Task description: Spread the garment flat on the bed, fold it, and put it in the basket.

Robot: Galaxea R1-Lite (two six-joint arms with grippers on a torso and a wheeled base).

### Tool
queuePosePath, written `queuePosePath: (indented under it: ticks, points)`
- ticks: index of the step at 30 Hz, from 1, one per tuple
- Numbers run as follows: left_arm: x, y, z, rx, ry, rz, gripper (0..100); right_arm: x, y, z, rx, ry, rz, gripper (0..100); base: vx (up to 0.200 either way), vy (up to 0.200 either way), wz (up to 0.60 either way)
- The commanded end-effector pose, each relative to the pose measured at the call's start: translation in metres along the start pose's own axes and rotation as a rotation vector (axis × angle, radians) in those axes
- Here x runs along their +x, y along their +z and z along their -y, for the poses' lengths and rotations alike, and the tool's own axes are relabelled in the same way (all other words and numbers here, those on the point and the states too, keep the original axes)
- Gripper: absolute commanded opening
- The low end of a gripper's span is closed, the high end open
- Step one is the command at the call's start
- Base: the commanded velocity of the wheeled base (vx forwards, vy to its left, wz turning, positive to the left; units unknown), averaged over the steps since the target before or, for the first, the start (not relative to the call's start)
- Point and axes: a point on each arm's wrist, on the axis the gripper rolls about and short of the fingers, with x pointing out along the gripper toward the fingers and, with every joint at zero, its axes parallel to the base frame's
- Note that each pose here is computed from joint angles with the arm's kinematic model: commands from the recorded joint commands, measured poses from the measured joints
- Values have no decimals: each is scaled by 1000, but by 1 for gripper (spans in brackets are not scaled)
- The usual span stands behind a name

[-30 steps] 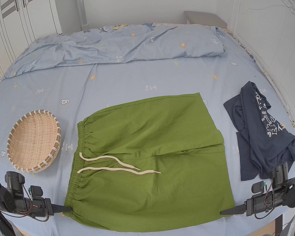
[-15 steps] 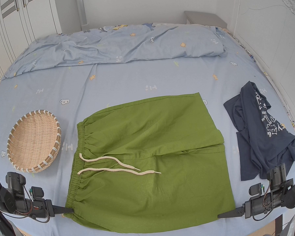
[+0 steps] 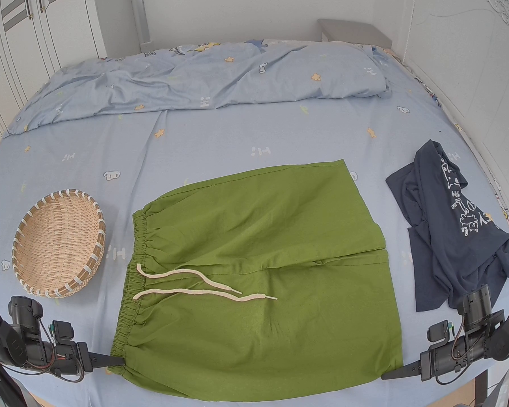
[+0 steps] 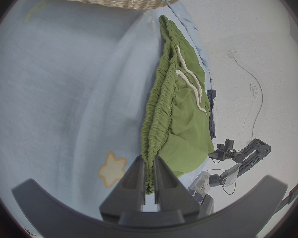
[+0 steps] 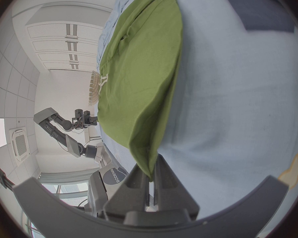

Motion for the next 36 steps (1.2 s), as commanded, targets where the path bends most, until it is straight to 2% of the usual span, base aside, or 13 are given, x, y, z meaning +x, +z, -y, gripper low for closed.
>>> queuePosePath:
  ticks: [1,13,18,20,22,23,24,32,36]
  points:
    - [-2,3,-5,-16,13,23,0,-5,-7,2,35,-15,-3,0,0,0,0]
    - [-3,-2,-1,-8,9,12,0,-10,-8,2,53,-26,7,0,0,0,0]
    - [-4,-7,0,-27,8,-2,0,-14,-15,-4,73,-35,-18,0,0,0,0]
    - [-6,-12,6,-46,11,-33,0,-20,-21,-9,79,-75,-24,0,0,0,0]
    - [-6,-12,6,-46,11,-33,0,-20,-21,-9,79,-75,-24,0,0,0,0]
    - [-13,-20,12,-80,21,-48,0,-25,-27,-13,74,-137,-30,0,0,0,0]
    - [-15,-21,14,-86,27,-52,0,-27,-29,-15,69,-148,-37,0,0,0,0]
    - [-21,-36,17,-96,34,-115,0,-32,-40,-19,54,-155,-78,0,0,0,0]
    - [-26,-40,15,-123,83,-116,0,-40,-49,-27,43,-154,-71,0,0,0,0]
